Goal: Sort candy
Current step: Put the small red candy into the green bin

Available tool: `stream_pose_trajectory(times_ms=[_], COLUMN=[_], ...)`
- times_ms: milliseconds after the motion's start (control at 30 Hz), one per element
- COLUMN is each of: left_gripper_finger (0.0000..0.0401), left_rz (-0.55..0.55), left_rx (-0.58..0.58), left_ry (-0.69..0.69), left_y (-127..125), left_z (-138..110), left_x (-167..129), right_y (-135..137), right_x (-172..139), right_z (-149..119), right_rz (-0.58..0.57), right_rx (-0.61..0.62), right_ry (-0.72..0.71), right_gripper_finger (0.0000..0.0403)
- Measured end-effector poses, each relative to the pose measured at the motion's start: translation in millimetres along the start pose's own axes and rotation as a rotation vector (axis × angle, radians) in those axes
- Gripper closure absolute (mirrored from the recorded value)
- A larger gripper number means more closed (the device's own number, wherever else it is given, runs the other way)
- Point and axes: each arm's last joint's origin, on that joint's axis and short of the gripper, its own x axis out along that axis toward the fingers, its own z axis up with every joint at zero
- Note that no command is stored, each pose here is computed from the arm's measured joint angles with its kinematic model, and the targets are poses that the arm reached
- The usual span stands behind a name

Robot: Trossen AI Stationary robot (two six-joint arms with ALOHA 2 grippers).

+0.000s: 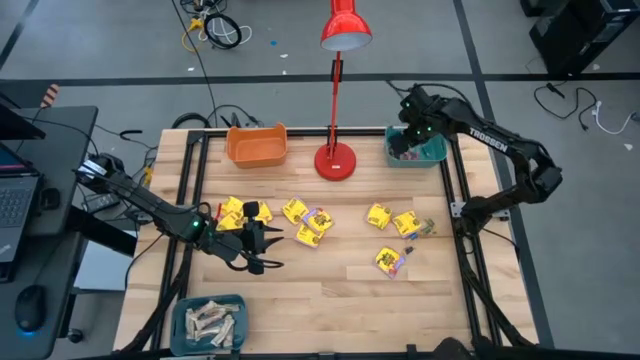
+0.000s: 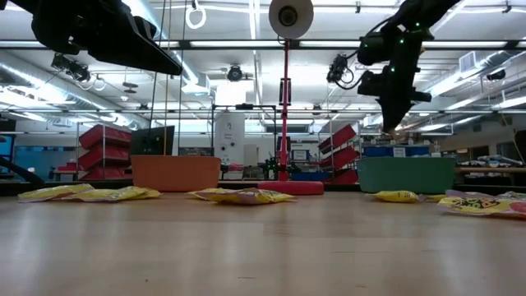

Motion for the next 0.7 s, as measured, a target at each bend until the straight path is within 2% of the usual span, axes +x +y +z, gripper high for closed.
stream_pose_trajectory(times_ms=[100, 400, 700], left_gripper_finger=[0.0313, 0.0313, 0.0313], left_rz=[0.0, 0.0, 0.0], left_rx=[0.0, -0.001, -0.001], left_ry=[0.0, 0.0, 0.0], left_y=[0, 0, 0], left_z=[0, 0, 0], left_x=[0, 0, 0], right_y=[-3, -10, -11], right_x=[0, 0, 25], right_z=[6, 14, 17], right_rz=[-0.027, -0.04, -0.087], right_rx=[0.076, 0.153, 0.159], right_ry=[-0.06, -0.135, -0.04], right_gripper_finger=[0.0381, 0.0381, 0.0382])
